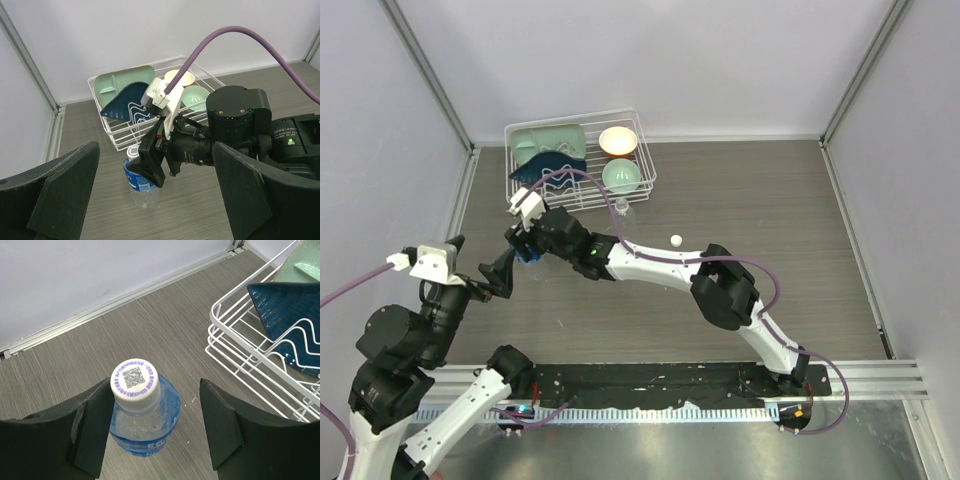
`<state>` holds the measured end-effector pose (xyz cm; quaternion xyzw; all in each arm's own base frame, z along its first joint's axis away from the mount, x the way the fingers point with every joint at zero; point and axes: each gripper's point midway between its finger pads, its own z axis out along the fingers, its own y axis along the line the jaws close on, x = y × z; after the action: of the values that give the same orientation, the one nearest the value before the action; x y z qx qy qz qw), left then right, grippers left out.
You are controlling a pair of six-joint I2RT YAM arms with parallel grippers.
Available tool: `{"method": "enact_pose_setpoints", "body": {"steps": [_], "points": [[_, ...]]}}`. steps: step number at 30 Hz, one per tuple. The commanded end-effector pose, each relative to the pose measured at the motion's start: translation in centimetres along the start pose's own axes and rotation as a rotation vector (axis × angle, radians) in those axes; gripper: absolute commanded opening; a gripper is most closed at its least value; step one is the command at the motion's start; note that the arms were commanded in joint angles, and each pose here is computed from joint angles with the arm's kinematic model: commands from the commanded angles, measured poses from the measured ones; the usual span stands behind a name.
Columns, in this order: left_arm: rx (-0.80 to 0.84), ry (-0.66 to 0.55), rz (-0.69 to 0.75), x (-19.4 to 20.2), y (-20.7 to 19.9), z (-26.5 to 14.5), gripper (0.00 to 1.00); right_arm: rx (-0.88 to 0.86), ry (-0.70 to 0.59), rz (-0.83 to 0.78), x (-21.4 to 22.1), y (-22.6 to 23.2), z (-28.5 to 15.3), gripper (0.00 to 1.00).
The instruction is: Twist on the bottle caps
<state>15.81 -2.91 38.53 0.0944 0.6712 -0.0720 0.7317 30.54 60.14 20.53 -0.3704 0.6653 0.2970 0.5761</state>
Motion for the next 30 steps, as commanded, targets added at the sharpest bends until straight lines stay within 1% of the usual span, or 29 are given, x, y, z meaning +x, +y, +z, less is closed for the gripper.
{"method": "enact_pose_setpoints", "body": {"steps": [1,2,4,6,7,8,10,11,12,13,14,15,16,17,18,19,20,21,22,24,25,26,27,28,30], "points": [[0.006,-0.026,-0.025,-1.6,-0.2,0.4,1.0,-0.001,-0.131,-0.007,-9.0,-0.7,-2.9,0.76],[0.003,-0.023,-0.027,-1.8,-0.3,0.7,1.0,-0.003,-0.136,-0.01,-9.5,-0.7,-3.2,0.86],[-0.007,-0.021,-0.034,-2.0,-0.2,1.0,1.0,-0.007,-0.144,-0.015,-10.9,-0.8,-4.1,0.9],[-0.012,-0.019,-0.032,-2.5,-0.3,1.4,1.0,-0.012,-0.141,-0.016,-11.8,-0.8,-4.9,0.91],[-0.014,-0.013,-0.059,-2.6,-0.5,1.7,1.0,-0.015,-0.144,-0.014,-12.4,-0.8,-5.5,0.92],[-0.013,-0.015,-0.064,-3.3,-0.4,1.6,1.0,-0.016,-0.159,-0.01,-13.6,-1.0,-6.5,0.92],[0.003,0.03,-0.059,-3.3,-1.2,2.7,1.0,-0.02,-0.16,0.002,-14.7,-1.1,-7.9,0.93],[0.021,0.042,-0.056,-3.8,-1.5,2.7,1.0,-0.019,-0.192,0.011,-16.9,-1.4,-9.7,0.93],[0.042,0.067,-0.046,-3.7,-2.0,3.1,1.0,-0.018,-0.17,0.013,-16.5,-1.6,-10.4,0.93],[0.107,0.117,-0.021,-3.2,-3.5,4.1,1.0,-0.007,-0.182,0.026,-17.2,-1.9,-11.4,0.93],[0.142,0.161,0.014,-3.1,-4.0,4.2,1.0,0.005,-0.161,0.032,-17.1,-2.2,-12.5,0.93],[0.17,0.2,0.031,-2.8,-4.7,4.5,1.0,0.027,-0.148,0.041,-17.3,-2.9,-14.5,0.93],[0.199,0.282,0.055,-1.4,-5.8,6.0,1.0,0.044,-0.148,0.054,-17.7,-3.4,-15.8,0.9],[0.23,0.321,0.062,-1.5,-6.3,6.0,1.0,0.095,-0.117,0.053,-16.4,-4.3,-16.7,0.89],[0.252,0.353,0.068,-1.1,-7.0,6.4,1.0,0.119,-0.128,0.063,-17.7,-5.2,-19.4,0.85],[0.274,0.416,0.086,0.1,-7.9,7.6,1.0,0.143,-0.121,0.081,-17.5,-5.7,-20.5,0.78],[0.311,0.414,0.097,-0.2,-8.5,7.9,1.0,0.21,-0.089,0.09,-16.1,-7.0,-21.5,0.71],[0.329,0.426,0.105,0.0,-9.0,8.5,1.0,0.238,-0.115,0.105,-17.4,-7.9,-24.4,0.64],[0.336,0.43,0.102,0.2,-9.5,9.1,1.0,0.273,-0.108,0.115,-17.0,-8.6,-25.5,0.44],[0.338,0.482,0.094,1.4,-10.5,11.0,0.99,0.35,-0.069,0.139,-15.3,-10.3,-27.8,0.24],[0.335,0.502,0.07,1.8,-11.0,11.6,0.9,0.37,-0.097,0.162,-16.2,-11.0,-30.0,0.08],[0.344,0.533,0.064,2.4,-11.9,12.9,0.87,0.389,-0.077,0.179,-15.2,-11.4,-30.7,0.03],[0.367,0.544,0.051,2.5,-12.6,13.4,0.81,0.42,-0.055,0.182,-14.5,-12.1,-31.6,0.01],[0.373,0.53,0.033,2.2,-13.4,14.2,0.65,0.44,-0.072,0.197,-14.8,-12.6,-33.2,0.01],[0.392,0.551,0.06,3.3,-15.3,15.5,0.45,0.533,-0.047,0.222,-13.8,-14.3,-34.9,0.01]]}}
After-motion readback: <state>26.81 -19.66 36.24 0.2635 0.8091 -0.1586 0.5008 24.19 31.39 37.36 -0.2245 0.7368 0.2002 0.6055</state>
